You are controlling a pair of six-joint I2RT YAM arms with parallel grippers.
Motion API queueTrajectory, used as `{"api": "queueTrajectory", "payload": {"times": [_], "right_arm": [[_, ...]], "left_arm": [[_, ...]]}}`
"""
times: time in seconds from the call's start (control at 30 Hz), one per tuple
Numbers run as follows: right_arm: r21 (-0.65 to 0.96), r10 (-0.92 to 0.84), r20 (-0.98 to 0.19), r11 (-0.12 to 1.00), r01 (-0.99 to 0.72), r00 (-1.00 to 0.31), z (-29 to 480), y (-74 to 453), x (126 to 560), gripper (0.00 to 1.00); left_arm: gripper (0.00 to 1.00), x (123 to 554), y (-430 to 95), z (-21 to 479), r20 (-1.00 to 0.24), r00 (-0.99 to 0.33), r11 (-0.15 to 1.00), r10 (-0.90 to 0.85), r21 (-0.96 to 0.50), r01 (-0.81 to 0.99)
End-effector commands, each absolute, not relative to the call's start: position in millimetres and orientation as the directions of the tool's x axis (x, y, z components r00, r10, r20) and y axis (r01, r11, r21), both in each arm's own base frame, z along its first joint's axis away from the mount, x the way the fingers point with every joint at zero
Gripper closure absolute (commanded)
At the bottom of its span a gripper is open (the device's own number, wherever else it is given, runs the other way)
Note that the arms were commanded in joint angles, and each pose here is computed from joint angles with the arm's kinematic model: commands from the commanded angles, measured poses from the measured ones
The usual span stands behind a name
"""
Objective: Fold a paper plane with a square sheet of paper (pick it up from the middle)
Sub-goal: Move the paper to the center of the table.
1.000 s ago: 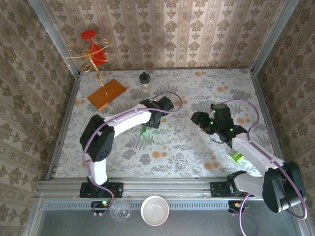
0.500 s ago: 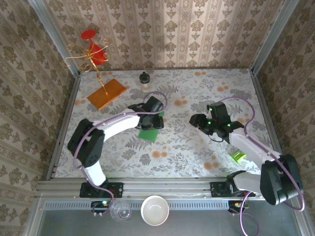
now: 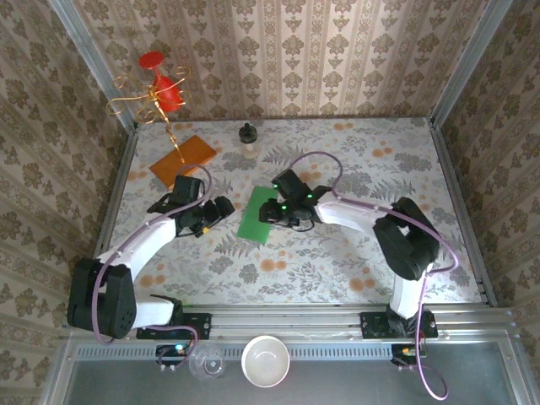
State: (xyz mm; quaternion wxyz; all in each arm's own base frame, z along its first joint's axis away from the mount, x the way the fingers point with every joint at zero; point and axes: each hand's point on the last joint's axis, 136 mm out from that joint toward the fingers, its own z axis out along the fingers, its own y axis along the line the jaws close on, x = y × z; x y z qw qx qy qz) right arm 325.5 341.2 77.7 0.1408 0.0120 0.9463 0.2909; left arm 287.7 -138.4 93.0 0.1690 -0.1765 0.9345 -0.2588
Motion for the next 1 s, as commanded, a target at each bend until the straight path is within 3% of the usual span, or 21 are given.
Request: {"api": "queueTrajectory", "payload": {"times": [0.0, 0.13, 0.4, 0.6, 0.8, 0.97], "right_arm": [[0.517, 0.138, -0.212, 0.856, 0.009, -0.967, 61.9, 350.8, 328.5, 0.59], [0.496, 0.148, -0.181, 0.868, 0.040, -0.972, 45.9, 356.3, 332.7, 0.59], [0.413, 0.110, -0.117, 0.909, 0.052, -0.987, 14.9, 349.3, 325.8, 0.59], [0.345, 0.056, -0.037, 0.938, 0.040, -0.998, -12.8, 325.0, 293.2, 0.59], [0.294, -0.119, 0.050, 0.951, -0.099, -0.992, -20.5, 286.0, 240.5, 0.62], [0.403, -0.149, -0.016, 0.904, -0.143, -0.989, 7.8, 285.0, 234.8, 0.62]], "left_arm": [[0.08, 281.8, -140.0, 99.9, -0.220, -0.900, 0.777, -0.375, -0.604, -0.176], [0.00, 278.0, -131.8, 98.0, -0.228, -0.901, 0.779, -0.368, -0.605, -0.165], [0.00, 282.7, -137.0, 98.4, -0.216, -0.921, 0.780, -0.325, -0.612, -0.132], [0.00, 292.1, -146.6, 95.8, -0.205, -0.931, 0.759, -0.302, -0.643, -0.105], [0.04, 295.3, -157.5, 91.7, -0.169, -0.940, 0.724, -0.297, -0.681, -0.106], [0.07, 285.0, -168.8, 89.2, -0.139, -0.954, 0.728, -0.267, -0.677, -0.105]]}}
